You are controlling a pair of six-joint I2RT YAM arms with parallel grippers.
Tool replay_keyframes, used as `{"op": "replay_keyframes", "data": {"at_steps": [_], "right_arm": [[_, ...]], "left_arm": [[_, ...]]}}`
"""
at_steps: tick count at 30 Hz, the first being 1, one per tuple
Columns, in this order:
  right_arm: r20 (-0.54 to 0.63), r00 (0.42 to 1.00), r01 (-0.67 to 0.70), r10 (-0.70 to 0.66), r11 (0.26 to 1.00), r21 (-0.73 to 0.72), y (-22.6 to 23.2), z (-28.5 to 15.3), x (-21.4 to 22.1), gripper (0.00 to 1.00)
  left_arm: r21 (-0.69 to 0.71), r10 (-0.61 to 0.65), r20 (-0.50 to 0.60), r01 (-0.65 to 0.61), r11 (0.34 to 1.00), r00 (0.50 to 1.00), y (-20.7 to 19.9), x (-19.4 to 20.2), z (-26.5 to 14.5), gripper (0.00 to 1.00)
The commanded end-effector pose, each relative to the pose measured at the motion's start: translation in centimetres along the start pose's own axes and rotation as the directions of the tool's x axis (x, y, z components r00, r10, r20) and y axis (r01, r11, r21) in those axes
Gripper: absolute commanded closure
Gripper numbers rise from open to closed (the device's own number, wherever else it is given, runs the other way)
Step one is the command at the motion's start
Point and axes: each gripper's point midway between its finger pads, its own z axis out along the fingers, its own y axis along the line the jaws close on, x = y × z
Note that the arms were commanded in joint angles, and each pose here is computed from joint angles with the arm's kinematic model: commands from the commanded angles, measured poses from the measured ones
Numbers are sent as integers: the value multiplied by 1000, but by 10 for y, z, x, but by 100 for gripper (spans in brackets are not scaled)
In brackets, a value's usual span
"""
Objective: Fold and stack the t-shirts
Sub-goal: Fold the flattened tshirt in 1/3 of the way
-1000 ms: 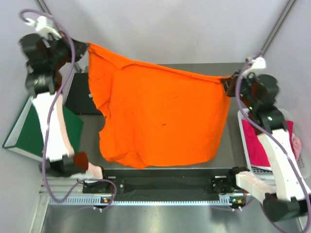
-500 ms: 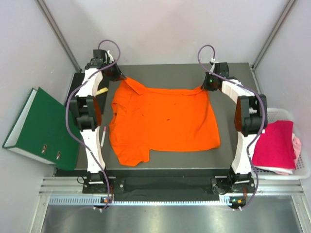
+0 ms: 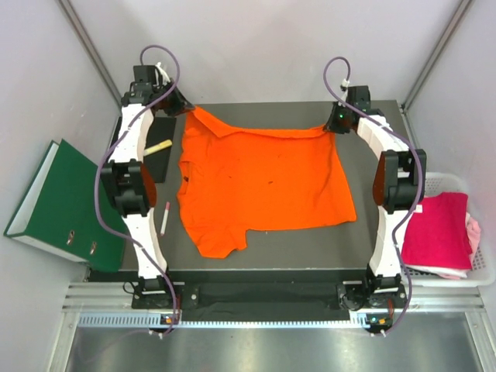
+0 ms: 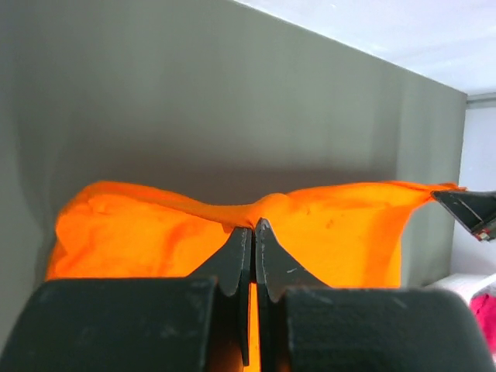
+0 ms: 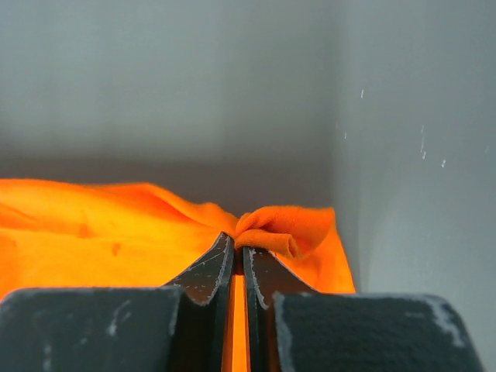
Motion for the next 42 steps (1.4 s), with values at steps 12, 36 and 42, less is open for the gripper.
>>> {"op": "replay_keyframes", "data": {"at_steps": [12, 36, 42], "right_arm": [[-197, 979, -41, 44, 999, 23, -6, -32, 42, 100], [-504, 858, -38, 97, 991, 126, -32, -87, 170, 100], [-568, 816, -23, 110, 987, 158, -42, -87, 188, 42]], "left_arm": [[-124, -114, -150, 95, 988, 982, 18, 106, -79, 100], [-191, -161, -201, 122, 974, 966, 28, 111, -89, 100], [-272, -213, -273, 137, 953, 938, 40, 149, -110, 100]]}}
